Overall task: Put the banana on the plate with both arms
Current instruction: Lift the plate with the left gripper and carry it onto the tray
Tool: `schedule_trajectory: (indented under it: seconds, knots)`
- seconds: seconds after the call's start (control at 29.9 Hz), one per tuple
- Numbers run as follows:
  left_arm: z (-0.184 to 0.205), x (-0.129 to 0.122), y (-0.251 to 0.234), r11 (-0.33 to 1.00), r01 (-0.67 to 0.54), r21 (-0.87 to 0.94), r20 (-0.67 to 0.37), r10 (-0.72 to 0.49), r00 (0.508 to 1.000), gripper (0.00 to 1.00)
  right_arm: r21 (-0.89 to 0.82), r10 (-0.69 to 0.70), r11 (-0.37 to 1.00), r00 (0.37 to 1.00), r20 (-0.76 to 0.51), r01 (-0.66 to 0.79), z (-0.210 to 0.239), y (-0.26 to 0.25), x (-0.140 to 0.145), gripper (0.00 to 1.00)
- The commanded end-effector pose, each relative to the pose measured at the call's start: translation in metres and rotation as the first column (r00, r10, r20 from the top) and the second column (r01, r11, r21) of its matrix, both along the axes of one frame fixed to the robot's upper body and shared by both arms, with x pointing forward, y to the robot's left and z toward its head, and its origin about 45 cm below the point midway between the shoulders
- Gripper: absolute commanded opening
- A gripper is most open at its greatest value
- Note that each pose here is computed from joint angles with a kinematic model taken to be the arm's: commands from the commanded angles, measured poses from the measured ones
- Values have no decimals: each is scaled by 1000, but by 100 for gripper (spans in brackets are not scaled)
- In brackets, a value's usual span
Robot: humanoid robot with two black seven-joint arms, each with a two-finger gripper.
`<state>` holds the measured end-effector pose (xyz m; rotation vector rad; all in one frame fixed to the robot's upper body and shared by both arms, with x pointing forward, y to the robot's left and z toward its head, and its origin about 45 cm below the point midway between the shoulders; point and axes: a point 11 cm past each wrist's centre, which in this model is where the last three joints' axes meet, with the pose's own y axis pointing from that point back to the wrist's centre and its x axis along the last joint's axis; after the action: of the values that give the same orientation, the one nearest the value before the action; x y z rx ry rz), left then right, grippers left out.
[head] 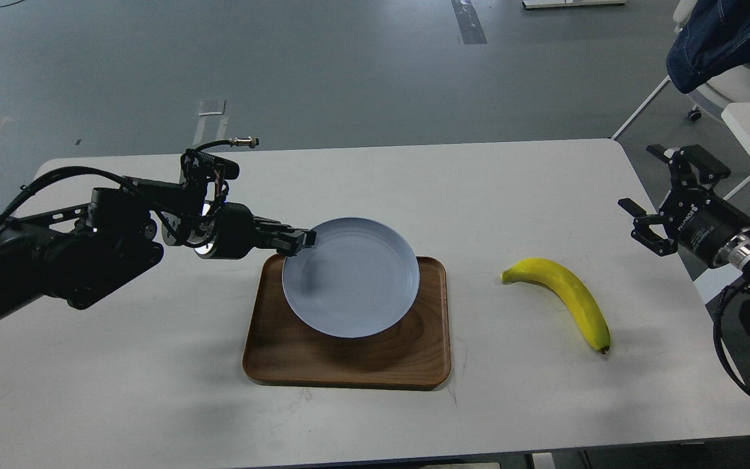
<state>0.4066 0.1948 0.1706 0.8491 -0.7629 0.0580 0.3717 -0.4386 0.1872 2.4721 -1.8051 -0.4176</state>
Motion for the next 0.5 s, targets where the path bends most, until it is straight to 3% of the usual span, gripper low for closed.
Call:
schedule_trajectory:
  seconds: [0.0, 0.47]
  knots:
    - [-13, -4, -19, 1000, 26, 6, -22, -26, 999, 0, -8, -7, 1000, 1000, 2, 7, 2, -5, -1, 100]
    - [-35, -12, -35, 998, 47, 30, -59, -45, 997, 0, -20, -17, 1000, 1000, 3, 17, 5, -12, -2, 100]
